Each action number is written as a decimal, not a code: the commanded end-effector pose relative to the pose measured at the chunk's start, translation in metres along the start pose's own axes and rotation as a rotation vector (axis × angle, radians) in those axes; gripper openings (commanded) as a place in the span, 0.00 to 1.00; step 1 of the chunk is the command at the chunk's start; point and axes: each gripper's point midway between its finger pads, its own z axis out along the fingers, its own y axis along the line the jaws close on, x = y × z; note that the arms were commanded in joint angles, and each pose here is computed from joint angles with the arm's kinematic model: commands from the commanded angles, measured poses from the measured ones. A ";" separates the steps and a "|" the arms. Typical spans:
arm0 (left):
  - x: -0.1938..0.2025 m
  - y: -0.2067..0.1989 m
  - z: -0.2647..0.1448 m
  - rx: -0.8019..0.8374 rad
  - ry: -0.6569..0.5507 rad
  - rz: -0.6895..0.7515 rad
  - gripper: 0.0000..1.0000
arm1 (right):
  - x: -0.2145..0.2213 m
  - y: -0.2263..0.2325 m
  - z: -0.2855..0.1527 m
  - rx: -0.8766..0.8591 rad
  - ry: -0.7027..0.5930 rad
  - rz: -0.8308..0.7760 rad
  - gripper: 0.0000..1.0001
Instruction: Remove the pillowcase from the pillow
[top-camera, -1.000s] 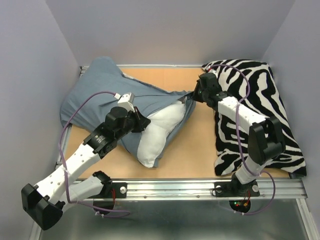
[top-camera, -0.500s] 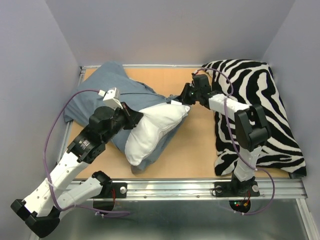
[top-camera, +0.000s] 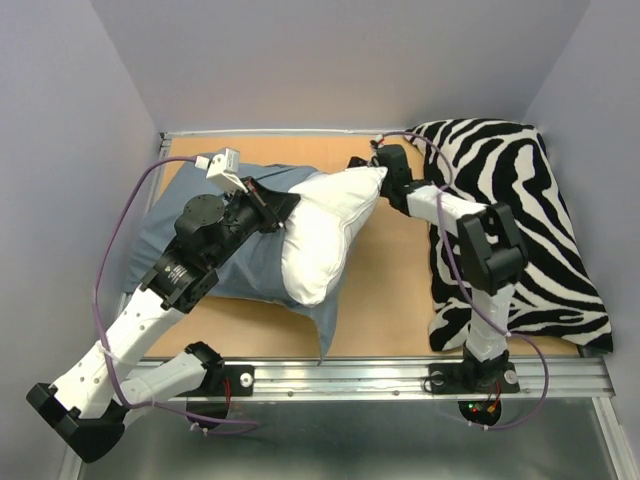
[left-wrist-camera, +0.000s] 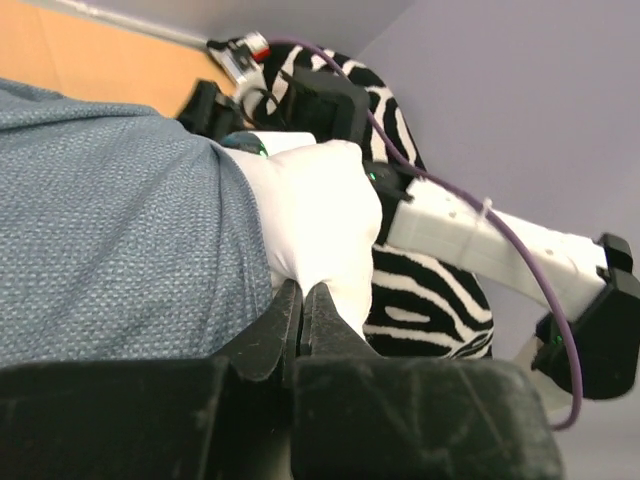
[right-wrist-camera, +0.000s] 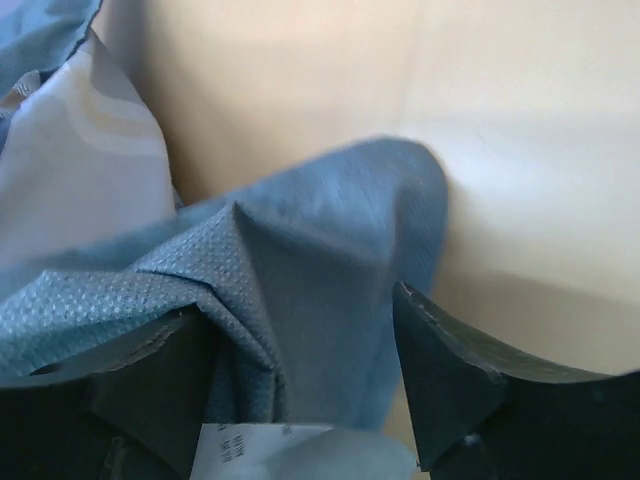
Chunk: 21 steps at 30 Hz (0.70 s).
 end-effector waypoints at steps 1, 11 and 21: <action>-0.092 -0.068 -0.028 0.222 -0.338 -0.035 0.00 | -0.060 0.022 -0.082 0.033 -0.213 0.004 0.76; -0.086 -0.051 0.002 0.180 -0.369 -0.075 0.00 | -0.091 0.013 -0.188 0.174 -0.390 0.103 0.92; -0.064 -0.050 0.050 0.201 -0.293 -0.094 0.00 | -0.047 0.076 -0.235 -0.143 -0.310 0.137 1.00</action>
